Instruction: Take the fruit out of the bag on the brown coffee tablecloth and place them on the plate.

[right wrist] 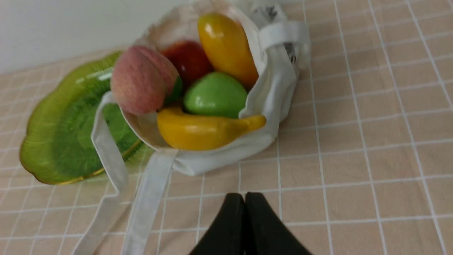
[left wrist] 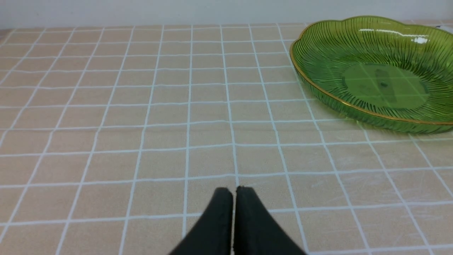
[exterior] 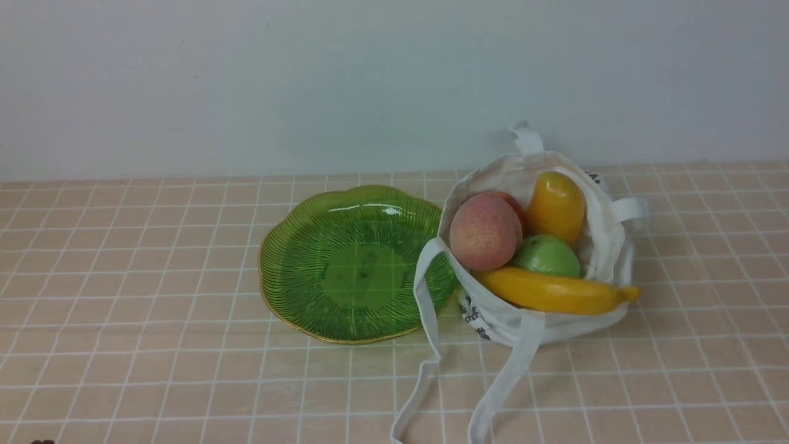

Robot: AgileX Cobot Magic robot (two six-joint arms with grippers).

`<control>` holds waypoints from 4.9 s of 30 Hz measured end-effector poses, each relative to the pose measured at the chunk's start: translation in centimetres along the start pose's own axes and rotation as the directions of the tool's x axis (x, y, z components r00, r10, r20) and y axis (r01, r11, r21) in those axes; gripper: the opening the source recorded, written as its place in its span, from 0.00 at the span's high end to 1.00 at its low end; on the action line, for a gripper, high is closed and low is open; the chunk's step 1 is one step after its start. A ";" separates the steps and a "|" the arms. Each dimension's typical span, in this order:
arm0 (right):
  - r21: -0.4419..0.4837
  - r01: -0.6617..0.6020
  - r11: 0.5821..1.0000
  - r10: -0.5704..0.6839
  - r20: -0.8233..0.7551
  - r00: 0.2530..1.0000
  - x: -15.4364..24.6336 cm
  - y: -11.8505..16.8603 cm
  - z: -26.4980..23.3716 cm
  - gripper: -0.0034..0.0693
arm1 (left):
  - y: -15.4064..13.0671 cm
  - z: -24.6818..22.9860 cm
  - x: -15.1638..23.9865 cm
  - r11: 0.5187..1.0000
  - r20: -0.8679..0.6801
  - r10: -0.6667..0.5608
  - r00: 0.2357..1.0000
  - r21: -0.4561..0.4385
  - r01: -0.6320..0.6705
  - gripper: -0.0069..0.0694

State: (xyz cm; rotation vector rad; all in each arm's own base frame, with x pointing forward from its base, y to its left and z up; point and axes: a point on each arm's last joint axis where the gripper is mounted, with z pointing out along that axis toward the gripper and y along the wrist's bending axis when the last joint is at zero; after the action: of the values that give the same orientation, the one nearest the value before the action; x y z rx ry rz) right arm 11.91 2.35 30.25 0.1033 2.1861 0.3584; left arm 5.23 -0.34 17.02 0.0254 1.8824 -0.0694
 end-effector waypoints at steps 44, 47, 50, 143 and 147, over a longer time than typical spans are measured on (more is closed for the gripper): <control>-0.279 0.384 0.880 -0.452 -0.242 0.859 -7.2 9.7 30.0 0.02 | 0.0 0.0 0.0 1.000 0.000 0.000 1.000 0.000 0.000 0.92; -0.280 0.385 0.879 -0.453 -0.242 0.858 -7.2 9.7 30.0 0.09 | 0.0 0.0 0.0 1.000 0.000 0.000 1.000 0.000 0.000 0.92; -0.282 0.385 0.879 -0.454 -0.246 0.856 -7.2 9.7 30.0 0.22 | 0.0 0.0 0.0 1.000 0.000 0.000 1.000 0.000 0.000 0.92; -0.078 0.467 0.881 -0.386 0.450 0.805 -0.6 3.2 1.9 0.97 | 0.0 0.0 0.0 1.000 0.000 0.000 1.000 0.000 0.000 0.92; -0.089 0.471 0.878 -0.392 0.431 0.813 -0.4 3.2 1.9 0.97 | 0.0 0.0 0.0 1.000 0.000 0.000 1.000 0.000 0.000 0.92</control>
State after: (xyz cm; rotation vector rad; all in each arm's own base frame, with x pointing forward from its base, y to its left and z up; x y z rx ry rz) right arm 13.50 5.73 30.39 -0.3986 1.6888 0.2550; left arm 5.23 -0.34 17.02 0.0254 1.8824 -0.0694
